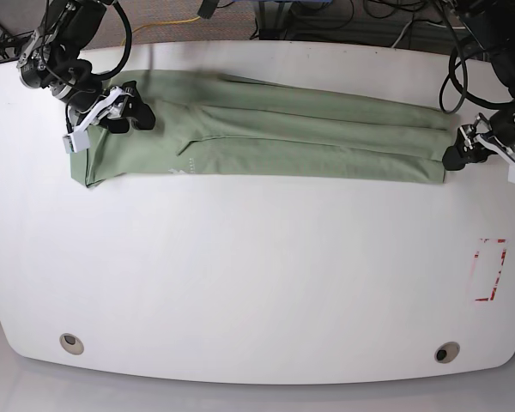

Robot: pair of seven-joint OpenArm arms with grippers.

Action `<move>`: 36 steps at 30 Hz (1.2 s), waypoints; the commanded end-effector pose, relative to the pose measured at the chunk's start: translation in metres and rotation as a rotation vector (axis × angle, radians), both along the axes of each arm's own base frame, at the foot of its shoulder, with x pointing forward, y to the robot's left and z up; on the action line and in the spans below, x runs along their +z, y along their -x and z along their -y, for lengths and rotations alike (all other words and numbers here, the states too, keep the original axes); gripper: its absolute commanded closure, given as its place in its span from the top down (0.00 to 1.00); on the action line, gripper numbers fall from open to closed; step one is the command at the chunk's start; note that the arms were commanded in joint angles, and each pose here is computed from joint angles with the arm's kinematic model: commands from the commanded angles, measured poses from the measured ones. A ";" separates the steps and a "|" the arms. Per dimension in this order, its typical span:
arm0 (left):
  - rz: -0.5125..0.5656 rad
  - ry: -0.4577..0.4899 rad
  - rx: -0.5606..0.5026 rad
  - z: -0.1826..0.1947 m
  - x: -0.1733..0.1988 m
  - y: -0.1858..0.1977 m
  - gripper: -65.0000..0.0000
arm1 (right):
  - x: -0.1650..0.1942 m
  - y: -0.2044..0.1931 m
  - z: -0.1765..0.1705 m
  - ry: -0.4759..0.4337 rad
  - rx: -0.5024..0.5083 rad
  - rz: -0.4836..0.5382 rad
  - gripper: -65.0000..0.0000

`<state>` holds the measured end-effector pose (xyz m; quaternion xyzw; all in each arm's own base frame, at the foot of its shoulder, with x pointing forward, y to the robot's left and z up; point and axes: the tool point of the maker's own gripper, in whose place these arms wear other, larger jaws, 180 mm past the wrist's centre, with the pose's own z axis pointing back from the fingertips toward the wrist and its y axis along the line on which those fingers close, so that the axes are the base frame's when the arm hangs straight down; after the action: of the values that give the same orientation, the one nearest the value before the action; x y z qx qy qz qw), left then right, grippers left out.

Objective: Fold the T-shirt properly
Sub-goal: 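Hold the strip ends and flatten the long strip with both grippers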

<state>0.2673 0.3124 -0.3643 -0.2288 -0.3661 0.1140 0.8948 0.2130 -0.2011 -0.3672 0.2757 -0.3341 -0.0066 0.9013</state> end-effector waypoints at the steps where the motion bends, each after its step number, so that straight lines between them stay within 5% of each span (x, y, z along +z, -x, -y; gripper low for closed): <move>1: 0.001 -0.022 -0.047 0.006 0.003 -0.004 0.76 | 0.011 -0.007 0.004 0.006 -0.002 0.045 0.63; 19: -0.098 -0.032 -0.213 0.054 -0.025 -0.001 0.75 | 0.001 -0.003 0.011 0.055 -0.010 0.002 0.63; 32: -0.153 -0.037 -0.227 0.071 -0.045 0.009 0.74 | 0.001 -0.007 0.013 0.070 -0.012 0.003 0.63; 36: -0.150 -0.034 -0.218 0.070 -0.045 0.009 0.53 | 0.001 -0.008 0.013 0.071 -0.012 0.003 0.63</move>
<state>0.2682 0.2377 -0.4019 -0.2570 -0.3009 0.0324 0.9178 0.2136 -0.2112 -0.3769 0.2421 -0.3156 -0.0038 0.9175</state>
